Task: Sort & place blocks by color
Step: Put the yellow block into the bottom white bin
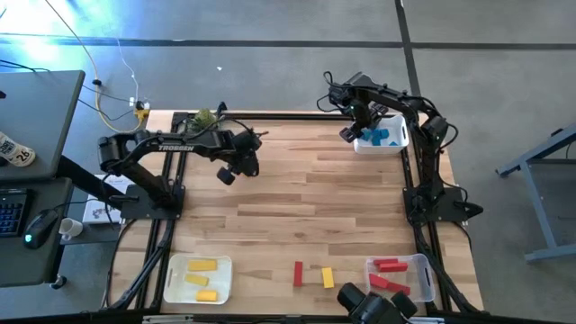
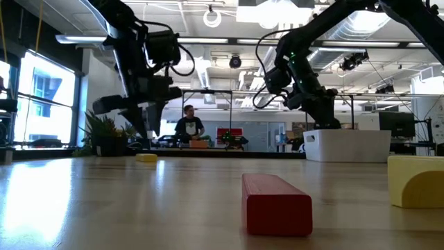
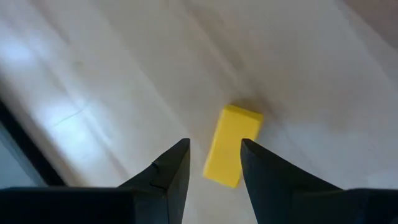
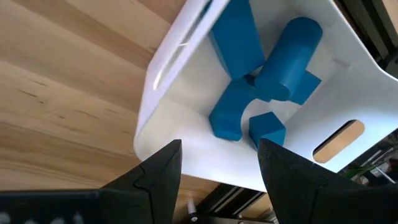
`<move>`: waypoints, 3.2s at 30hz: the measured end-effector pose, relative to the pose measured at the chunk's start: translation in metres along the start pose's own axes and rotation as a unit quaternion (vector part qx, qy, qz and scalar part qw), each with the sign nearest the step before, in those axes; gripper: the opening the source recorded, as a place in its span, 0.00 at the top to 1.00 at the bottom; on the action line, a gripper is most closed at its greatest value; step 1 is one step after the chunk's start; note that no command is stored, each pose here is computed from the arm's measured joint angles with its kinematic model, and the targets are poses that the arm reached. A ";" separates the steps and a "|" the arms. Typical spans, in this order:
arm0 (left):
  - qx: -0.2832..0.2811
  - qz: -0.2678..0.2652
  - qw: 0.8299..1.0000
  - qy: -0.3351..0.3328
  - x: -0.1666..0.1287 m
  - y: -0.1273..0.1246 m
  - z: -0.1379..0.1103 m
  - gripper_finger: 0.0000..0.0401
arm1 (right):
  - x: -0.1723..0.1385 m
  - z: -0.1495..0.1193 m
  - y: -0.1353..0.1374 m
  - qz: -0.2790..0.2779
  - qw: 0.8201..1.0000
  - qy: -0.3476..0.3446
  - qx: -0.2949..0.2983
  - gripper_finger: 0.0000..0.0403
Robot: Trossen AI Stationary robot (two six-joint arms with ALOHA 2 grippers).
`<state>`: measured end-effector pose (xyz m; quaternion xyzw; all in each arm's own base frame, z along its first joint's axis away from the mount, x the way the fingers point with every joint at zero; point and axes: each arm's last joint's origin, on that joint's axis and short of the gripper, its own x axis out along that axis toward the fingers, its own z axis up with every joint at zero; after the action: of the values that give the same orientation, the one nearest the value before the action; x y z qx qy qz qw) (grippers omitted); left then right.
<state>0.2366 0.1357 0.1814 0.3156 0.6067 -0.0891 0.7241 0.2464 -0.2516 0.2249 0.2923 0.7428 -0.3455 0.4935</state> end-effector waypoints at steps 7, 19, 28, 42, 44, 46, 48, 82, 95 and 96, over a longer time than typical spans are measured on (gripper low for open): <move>0.032 -0.022 0.999 0.031 0.016 -0.005 0.006 0.68 | -0.002 -0.001 0.009 -0.005 1.000 -0.007 -0.023 0.51; 0.031 -0.041 0.996 0.079 0.037 -0.008 0.006 0.68 | -0.003 -0.002 0.015 -0.008 0.999 -0.012 -0.031 0.51; 0.021 -0.012 0.994 0.102 0.048 -0.003 0.007 0.68 | -0.003 -0.001 0.015 -0.007 0.999 -0.017 -0.040 0.51; 0.007 -0.026 0.996 0.087 0.060 -0.006 0.013 0.68 | -0.003 0.000 0.015 -0.007 0.999 -0.022 -0.043 0.51; 0.013 -0.039 0.997 0.059 0.056 -0.009 0.018 0.69 | -0.003 0.000 0.015 -0.006 0.999 -0.022 -0.043 0.51; 0.021 -0.051 0.998 0.028 0.053 -0.012 0.025 0.71 | -0.003 0.000 0.015 -0.003 0.999 -0.022 -0.043 0.51; 0.019 -0.068 0.998 -0.001 0.051 -0.015 0.030 0.74 | -0.003 0.000 0.016 0.006 0.999 -0.021 -0.043 0.51; -0.011 -0.020 1.000 -0.022 0.039 -0.032 0.087 0.57 | -0.008 -0.009 0.051 0.048 0.996 -0.019 -0.071 0.51; -0.053 -0.009 0.998 -0.016 0.038 -0.029 0.085 0.58 | -0.008 -0.009 0.055 0.047 0.995 -0.029 -0.079 0.51; -0.053 -0.008 0.998 -0.017 0.038 -0.029 0.085 0.58 | -0.008 -0.008 0.055 0.048 0.995 -0.031 -0.079 0.51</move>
<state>0.3014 0.0745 0.1415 0.2707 0.6005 -0.0682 0.7493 0.2876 -0.2132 0.2227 0.2766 0.7371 -0.2708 0.5539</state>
